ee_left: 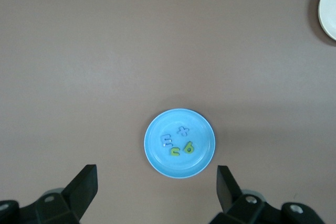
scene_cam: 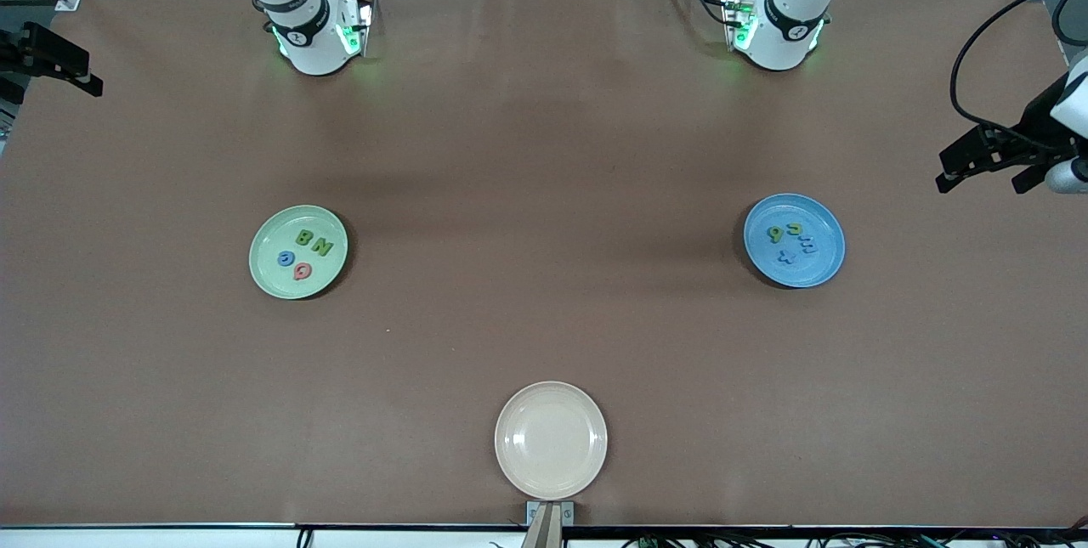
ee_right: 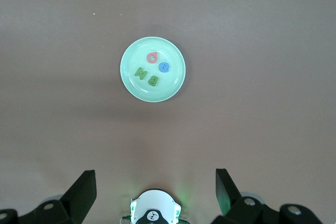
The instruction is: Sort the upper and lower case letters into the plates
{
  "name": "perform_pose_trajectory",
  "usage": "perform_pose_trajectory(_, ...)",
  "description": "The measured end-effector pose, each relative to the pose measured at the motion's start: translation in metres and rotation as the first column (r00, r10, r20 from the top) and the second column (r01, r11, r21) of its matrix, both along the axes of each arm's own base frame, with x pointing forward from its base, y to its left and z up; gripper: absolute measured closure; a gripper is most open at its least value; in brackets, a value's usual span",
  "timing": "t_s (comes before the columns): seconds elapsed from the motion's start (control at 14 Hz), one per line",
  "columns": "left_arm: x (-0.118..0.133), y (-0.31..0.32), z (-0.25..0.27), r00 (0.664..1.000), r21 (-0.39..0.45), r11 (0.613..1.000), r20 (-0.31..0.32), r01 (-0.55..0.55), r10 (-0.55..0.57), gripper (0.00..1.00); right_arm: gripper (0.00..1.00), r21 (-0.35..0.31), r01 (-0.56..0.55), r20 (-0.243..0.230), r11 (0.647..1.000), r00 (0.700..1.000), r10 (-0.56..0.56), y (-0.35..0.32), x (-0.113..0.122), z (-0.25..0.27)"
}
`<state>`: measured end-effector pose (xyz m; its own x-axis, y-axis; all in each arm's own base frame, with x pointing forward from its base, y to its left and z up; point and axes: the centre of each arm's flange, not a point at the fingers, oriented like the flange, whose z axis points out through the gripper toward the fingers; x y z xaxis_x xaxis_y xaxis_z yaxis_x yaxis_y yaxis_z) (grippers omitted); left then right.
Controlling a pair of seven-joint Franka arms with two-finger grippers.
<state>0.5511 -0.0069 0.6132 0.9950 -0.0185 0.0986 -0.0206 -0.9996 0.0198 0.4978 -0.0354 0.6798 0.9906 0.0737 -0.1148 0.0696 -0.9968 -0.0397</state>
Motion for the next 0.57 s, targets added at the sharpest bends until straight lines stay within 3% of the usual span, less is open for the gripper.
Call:
perform_pose_trajectory(0.21, -0.0058, -0.0011, 0.0019, 1.0, 0.001, 1.0, -0.028, 0.003, -0.003, 0.0, 0.0, -0.002, 0.02, 0.011, 1.0, 1.0, -0.02, 0.0, 0.0013, 0.0011)
perform_pose_trajectory(0.57, -0.0092, 0.0048, 0.0102, 1.0, -0.003, 1.0, -0.015, -0.006, 0.006, 0.0, 0.0, -0.004, 0.023, 0.055, 1.0, 0.998, -0.023, -0.0008, 0.0059, 0.0054)
